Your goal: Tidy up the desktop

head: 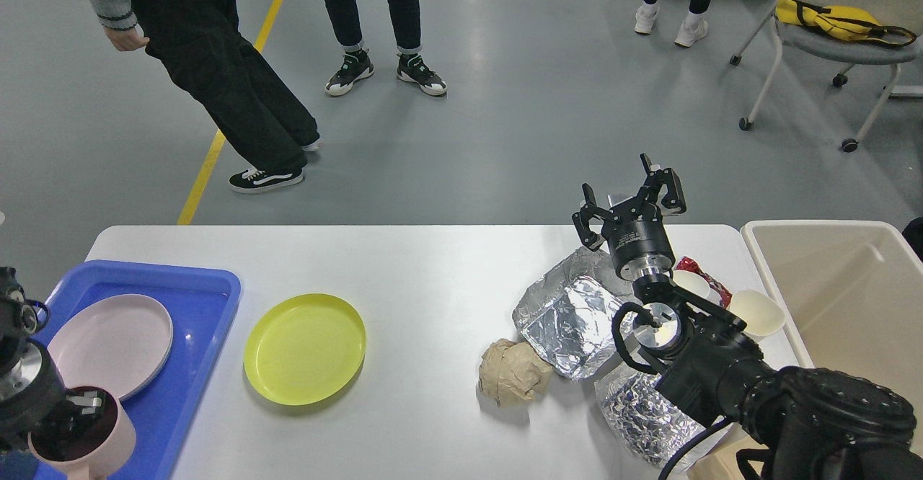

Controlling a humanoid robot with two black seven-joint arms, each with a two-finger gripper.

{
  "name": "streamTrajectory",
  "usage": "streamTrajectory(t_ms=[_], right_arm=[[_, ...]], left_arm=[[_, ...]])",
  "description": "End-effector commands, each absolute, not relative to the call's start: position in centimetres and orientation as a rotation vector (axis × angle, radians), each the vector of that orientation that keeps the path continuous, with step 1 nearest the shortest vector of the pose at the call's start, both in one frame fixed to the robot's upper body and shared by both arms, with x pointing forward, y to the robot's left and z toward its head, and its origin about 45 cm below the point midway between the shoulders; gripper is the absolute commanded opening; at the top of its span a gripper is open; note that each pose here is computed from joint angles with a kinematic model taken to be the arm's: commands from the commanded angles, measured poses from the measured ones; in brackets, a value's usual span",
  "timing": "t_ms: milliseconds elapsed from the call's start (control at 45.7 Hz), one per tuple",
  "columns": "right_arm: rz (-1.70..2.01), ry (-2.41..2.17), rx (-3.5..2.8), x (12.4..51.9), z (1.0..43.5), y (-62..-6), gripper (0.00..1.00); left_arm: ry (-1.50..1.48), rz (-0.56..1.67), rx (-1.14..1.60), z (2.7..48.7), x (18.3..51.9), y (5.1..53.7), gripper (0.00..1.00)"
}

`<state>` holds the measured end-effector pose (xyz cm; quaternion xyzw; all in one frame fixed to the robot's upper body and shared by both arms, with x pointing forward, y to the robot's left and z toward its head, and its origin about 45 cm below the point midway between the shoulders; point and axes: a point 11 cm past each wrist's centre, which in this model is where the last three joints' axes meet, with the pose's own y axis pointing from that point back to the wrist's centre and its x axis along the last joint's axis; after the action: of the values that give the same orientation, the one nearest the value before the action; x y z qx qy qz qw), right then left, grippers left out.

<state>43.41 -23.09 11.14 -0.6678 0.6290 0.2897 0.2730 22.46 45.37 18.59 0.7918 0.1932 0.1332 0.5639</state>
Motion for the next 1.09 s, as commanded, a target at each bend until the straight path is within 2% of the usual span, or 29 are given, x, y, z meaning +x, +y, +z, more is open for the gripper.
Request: streamTrajectory(t_ms=[0, 263, 591, 700, 875, 941, 1006, 1072], right_arm=[[0.779, 1.694, -1.797, 43.4, 11.1, -23.1, 1.00], [0.779, 1.692, -1.797, 43.4, 11.2, -23.1, 1.00], [0.779, 1.694, -1.797, 43.4, 11.1, -23.1, 1.00], [0.779, 1.692, -1.799, 43.4, 11.2, -23.1, 1.00], [0.779, 1.692, -1.797, 43.4, 11.2, -23.1, 1.00], [0.779, 1.694, -1.797, 43.4, 11.1, -23.1, 1.00], [0.779, 1.694, -1.798, 43.4, 11.1, -23.1, 1.00], [0.779, 1.694, -1.798, 43.4, 11.1, -23.1, 1.00]], left_arm=[[0.452, 0.335, 1.893, 17.0, 21.5, 46.2, 0.01], [0.421, 0.388, 1.939, 15.6, 21.2, 47.8, 0.03], [0.411, 0.405, 1.948, 15.4, 21.5, 48.3, 0.21], [0.411, 0.404, 1.946, 15.4, 21.5, 48.3, 0.32], [0.415, 0.399, 1.939, 15.5, 21.6, 48.1, 0.56], [0.418, 0.396, 1.943, 15.5, 21.6, 48.1, 0.69], [0.422, 0.391, 1.953, 15.6, 21.6, 48.2, 0.94], [0.437, 0.378, 1.946, 15.8, 21.6, 48.1, 0.96]])
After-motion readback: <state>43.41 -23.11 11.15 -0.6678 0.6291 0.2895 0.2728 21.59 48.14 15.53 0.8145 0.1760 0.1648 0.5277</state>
